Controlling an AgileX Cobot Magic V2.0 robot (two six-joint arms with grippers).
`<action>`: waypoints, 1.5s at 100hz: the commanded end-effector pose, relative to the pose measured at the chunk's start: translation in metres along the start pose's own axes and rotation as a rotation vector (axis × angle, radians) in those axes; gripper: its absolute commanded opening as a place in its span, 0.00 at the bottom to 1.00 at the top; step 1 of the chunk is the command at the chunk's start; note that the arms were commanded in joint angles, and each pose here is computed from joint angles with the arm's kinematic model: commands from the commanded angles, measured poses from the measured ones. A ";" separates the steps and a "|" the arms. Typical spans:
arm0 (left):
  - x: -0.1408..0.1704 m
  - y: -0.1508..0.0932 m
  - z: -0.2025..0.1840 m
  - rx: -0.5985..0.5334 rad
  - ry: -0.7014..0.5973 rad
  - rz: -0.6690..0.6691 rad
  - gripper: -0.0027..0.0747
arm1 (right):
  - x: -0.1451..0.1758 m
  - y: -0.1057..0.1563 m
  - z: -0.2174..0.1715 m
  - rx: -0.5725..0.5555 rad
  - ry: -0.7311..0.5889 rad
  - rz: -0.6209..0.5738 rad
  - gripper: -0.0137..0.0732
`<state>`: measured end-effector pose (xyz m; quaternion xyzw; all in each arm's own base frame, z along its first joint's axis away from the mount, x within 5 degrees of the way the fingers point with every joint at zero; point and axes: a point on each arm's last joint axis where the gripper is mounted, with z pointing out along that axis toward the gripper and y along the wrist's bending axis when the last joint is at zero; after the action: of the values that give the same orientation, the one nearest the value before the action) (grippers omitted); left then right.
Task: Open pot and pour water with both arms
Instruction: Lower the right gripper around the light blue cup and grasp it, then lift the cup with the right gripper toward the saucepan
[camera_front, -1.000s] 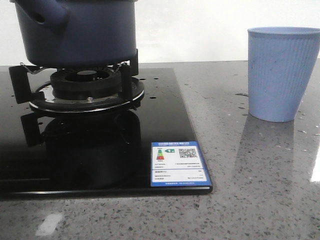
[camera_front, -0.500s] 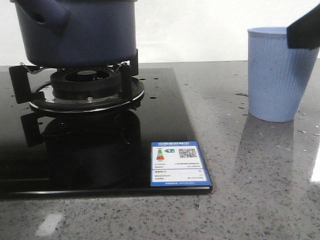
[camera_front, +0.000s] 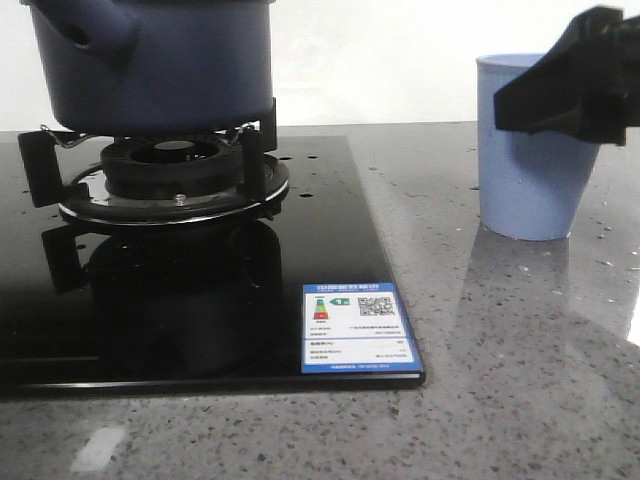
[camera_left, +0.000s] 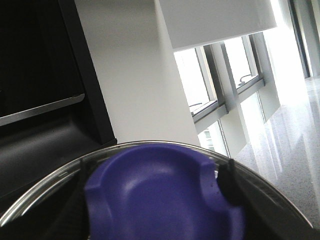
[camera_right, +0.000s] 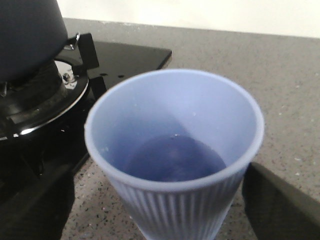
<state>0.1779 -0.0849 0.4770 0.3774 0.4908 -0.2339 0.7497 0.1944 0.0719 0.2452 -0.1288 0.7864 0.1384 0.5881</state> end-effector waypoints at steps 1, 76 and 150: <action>-0.022 0.000 -0.004 -0.023 -0.094 -0.026 0.40 | -0.014 0.001 0.005 -0.019 -0.107 0.004 0.86; -0.021 0.001 -0.003 -0.029 -0.089 -0.027 0.40 | -0.010 -0.005 0.036 0.009 -0.281 -0.021 0.86; -0.021 0.002 -0.003 -0.042 -0.085 -0.027 0.40 | 0.008 -0.010 0.057 0.026 -0.280 0.056 0.68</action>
<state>0.1791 -0.0841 0.4770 0.3722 0.4948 -0.2294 0.7510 0.2425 0.0839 0.2012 -0.0886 0.7482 0.1498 0.6402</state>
